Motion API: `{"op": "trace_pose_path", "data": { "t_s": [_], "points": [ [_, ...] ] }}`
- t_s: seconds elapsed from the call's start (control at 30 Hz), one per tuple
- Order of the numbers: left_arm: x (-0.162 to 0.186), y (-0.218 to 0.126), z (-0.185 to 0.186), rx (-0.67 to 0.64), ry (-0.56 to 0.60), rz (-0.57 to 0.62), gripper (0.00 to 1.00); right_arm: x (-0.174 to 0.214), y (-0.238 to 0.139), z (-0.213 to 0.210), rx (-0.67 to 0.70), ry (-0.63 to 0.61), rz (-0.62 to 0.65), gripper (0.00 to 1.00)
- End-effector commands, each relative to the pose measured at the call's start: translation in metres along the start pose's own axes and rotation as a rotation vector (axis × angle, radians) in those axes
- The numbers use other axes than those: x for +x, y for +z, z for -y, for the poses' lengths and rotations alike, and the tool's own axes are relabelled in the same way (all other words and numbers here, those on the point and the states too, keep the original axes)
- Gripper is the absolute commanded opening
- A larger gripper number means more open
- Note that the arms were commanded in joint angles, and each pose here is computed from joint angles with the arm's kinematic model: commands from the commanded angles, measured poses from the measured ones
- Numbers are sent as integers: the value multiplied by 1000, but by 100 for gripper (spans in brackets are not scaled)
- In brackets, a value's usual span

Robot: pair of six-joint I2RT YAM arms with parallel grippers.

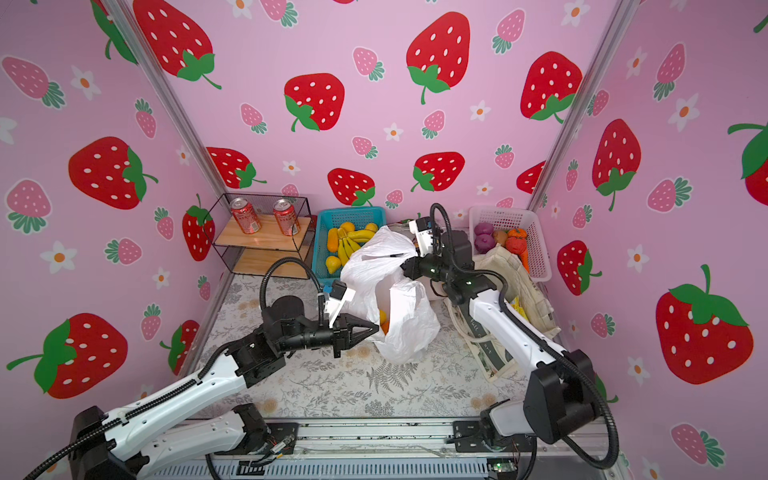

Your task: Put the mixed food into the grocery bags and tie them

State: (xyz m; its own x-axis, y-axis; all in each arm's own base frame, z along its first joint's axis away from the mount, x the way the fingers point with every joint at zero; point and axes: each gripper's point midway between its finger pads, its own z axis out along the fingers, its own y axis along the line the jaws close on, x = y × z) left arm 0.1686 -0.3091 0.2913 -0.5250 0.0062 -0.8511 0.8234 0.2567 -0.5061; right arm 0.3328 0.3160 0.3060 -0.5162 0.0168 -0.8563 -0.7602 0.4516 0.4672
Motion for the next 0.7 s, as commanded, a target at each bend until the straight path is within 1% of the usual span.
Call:
{"op": "trace_pose_path", "data": {
  "t_s": [0.0, 0.1, 0.13, 0.17, 0.23, 0.33, 0.37, 0.4, 0.43, 0.5, 0.57, 0.67],
  "points": [
    [-16, -8, 4, -22, 42, 130, 0, -8, 25, -22, -66, -52, -4, 6],
    [-16, -14, -8, -88, 36, 182, 0, -3, 44, -22, -87, -44, -50, 11],
    [-15, -15, -13, -114, 28, 194, 0, -3, 46, -18, -68, -44, -58, 16],
    [-15, -16, -19, -142, 17, 205, 0, -5, 44, -14, -39, -53, -59, 23],
    [-13, -17, -28, -181, -2, 216, 0, -14, 35, -3, 49, -80, -37, 41],
    [-13, -17, -38, -224, -27, 240, 0, -32, 11, 10, 191, -144, 9, 61],
    [-13, -17, -42, -239, -33, 246, 0, -38, 2, 12, 231, -173, 24, 77],
    [-13, -17, -44, -250, -38, 249, 0, -43, -6, 13, 262, -199, 39, 85],
    [-14, -17, -49, -274, -43, 257, 0, -50, -17, 14, 301, -233, 59, 90],
    [-16, -18, -54, -303, -48, 266, 0, -62, -38, 16, 371, -276, 103, 95],
    [-17, -19, -60, -333, -60, 277, 0, -75, -61, 16, 417, -311, 152, 98],
    [-19, -19, -66, -368, -66, 283, 0, -84, -88, 1, 419, -370, 200, 99]
  ]
}}
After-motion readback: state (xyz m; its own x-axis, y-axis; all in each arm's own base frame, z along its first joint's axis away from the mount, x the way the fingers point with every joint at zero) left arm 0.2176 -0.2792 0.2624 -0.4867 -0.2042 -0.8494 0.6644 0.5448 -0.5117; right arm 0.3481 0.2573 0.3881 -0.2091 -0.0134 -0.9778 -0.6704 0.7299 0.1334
